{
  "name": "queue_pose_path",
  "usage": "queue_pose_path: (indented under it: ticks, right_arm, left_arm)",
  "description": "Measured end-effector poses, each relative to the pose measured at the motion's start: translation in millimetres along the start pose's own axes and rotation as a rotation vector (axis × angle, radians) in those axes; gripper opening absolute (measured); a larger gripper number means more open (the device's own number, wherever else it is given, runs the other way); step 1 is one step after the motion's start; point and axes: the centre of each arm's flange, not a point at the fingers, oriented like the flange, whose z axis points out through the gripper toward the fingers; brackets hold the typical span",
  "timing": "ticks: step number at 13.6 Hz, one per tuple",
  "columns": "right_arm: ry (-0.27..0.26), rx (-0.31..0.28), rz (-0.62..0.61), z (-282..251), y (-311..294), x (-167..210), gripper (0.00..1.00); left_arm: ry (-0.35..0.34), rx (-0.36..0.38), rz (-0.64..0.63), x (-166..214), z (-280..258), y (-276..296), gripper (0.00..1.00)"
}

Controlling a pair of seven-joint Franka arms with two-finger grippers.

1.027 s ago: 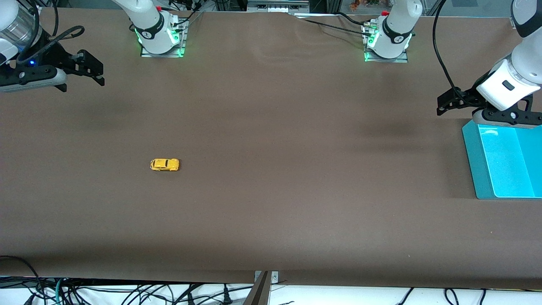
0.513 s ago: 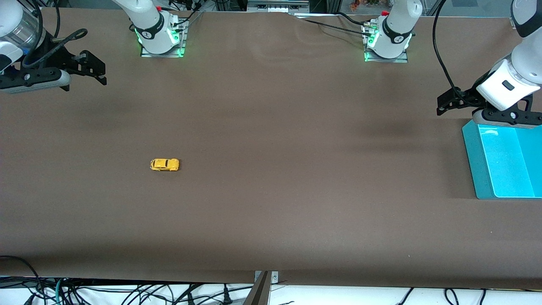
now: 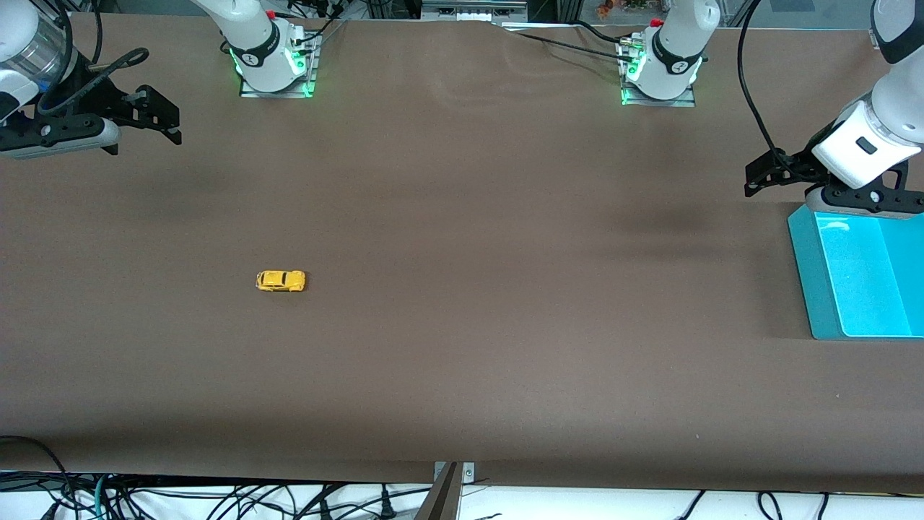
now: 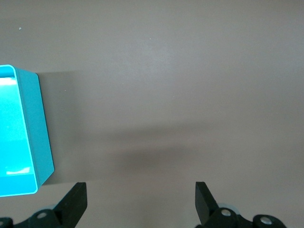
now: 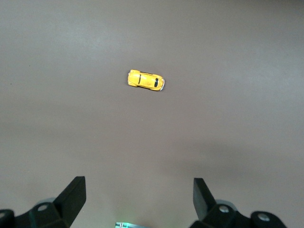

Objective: Wind and store yellow beetle car
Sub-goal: 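Reach the right gripper down toward the yellow beetle car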

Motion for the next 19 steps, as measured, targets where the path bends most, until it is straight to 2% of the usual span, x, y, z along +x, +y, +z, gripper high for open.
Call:
queue_pose_path:
  ticks: [3,6,8,11,16,19]
  right_arm:
    - [-0.003,0.000,0.000,1,0,0,1.00]
    - [-0.029,0.001,-0.006,15,-3,-1,1.00]
    - [-0.049,-0.002,-0.067,35,-20,2,1.00]
    - [-0.056,-0.006,-0.285,85,-52,12,1.00]
    - [-0.030,0.013,-0.866,190,-57,44,1.00]
    - [-0.014,0.024,-1.102,252,-56,68,1.00]
  left_arm:
    - [0.000,0.000,0.000,0,0,0,1.00]
    - [-0.003,0.000,0.000,0,0,0,1.00]
    - [-0.005,0.000,0.000,-1,0,0,1.00]
    - [-0.005,0.000,0.000,-1,0,0,1.00]
    - [-0.006,0.000,0.000,-1,0,0,1.00]
    - [-0.006,0.000,0.000,-1,0,0,1.00]
